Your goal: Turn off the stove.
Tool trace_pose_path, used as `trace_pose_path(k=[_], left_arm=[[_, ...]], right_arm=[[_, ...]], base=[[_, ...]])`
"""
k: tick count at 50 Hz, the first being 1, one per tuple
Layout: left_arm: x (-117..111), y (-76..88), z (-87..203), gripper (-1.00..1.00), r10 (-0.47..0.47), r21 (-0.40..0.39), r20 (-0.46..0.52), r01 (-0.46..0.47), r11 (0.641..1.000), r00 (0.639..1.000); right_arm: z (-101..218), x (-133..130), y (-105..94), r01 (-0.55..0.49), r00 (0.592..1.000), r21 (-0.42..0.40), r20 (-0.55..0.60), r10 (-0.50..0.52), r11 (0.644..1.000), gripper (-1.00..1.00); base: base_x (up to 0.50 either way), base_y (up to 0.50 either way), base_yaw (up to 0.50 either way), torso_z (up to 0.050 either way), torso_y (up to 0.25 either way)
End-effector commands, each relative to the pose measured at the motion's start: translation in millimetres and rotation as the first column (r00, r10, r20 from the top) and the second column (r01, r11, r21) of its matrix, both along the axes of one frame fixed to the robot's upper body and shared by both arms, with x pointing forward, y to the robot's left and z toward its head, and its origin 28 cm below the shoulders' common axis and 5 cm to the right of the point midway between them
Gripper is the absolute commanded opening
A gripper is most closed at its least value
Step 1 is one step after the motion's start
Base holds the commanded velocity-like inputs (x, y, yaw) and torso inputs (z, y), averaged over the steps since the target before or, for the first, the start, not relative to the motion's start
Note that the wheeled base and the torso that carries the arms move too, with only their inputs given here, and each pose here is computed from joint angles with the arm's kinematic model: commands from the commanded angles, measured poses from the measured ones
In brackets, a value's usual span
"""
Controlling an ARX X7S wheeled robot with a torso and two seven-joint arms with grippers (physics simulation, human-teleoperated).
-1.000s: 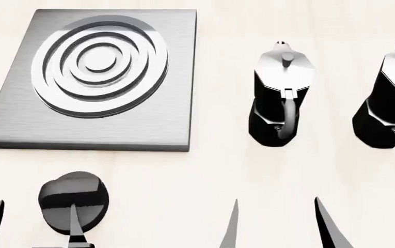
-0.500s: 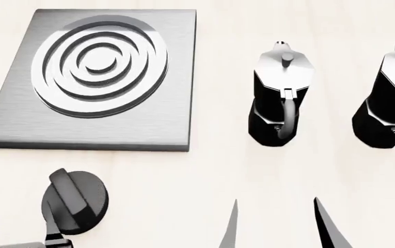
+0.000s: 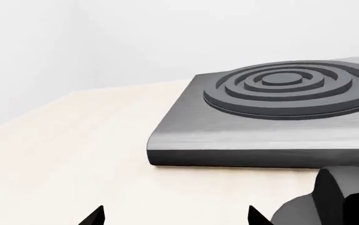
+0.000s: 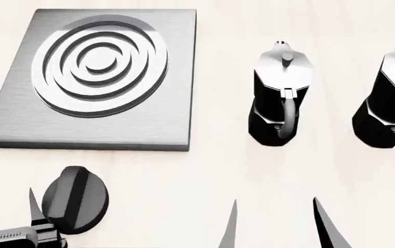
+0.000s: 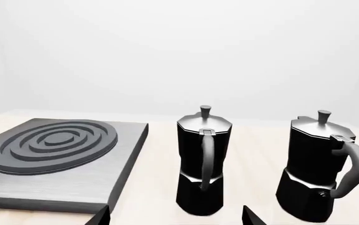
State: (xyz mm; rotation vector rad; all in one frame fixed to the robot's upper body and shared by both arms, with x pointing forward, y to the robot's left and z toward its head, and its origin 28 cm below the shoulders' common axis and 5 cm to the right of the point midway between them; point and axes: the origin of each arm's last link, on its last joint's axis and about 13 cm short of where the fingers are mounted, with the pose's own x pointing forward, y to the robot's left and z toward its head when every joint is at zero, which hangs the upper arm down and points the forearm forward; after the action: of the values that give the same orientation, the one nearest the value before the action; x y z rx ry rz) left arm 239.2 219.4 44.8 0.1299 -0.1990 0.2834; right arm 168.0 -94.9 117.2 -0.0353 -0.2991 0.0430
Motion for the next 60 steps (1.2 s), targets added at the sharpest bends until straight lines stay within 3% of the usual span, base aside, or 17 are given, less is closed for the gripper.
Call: trace_pose_path(k=[1,25,36,45,60], left_arm=[[6,8.6,-4,1.00,0.024,-0.005,-0.030,-0.024,1.000,0.999],[-20,9.6,31,1.00,0.038,-0.005,0.085,-0.037,0.999,0.996],[-32,1.6,46,1.00,-0.145,-0.031,0.102,0.149,0.988,0.984],[-44,-1.7,62,1.00,-0.238,-0.045,0.128,0.245,0.968,0.963],[-53,-4.0,71,1.00,-0.282,-0.046,0.149,0.292,0.955,0.948]], right_arm=[[0,0,0.0,-0.001,1.000,0.000,0.000,0.001,1.000,1.00],[-1,-1,0.3,-0.004,1.000,-0.002,-0.003,0.004,1.000,1.00],[-2,1,0.0,0.002,1.000,-0.002,-0.003,-0.002,1.000,1.00],[-3,2,0.1,0.000,1.000,0.008,0.001,0.000,1.000,1.00],[-4,7,0.7,0.002,1.000,0.019,0.010,-0.002,1.000,1.00]], base=[[0.00,0.00,0.00,0.000,0.000],[0.00,0.00,0.00,0.000,0.000],[0.00,0.00,0.00,0.000,0.000],[0.00,0.00,0.00,0.000,0.000],[0.00,0.00,0.00,0.000,0.000]])
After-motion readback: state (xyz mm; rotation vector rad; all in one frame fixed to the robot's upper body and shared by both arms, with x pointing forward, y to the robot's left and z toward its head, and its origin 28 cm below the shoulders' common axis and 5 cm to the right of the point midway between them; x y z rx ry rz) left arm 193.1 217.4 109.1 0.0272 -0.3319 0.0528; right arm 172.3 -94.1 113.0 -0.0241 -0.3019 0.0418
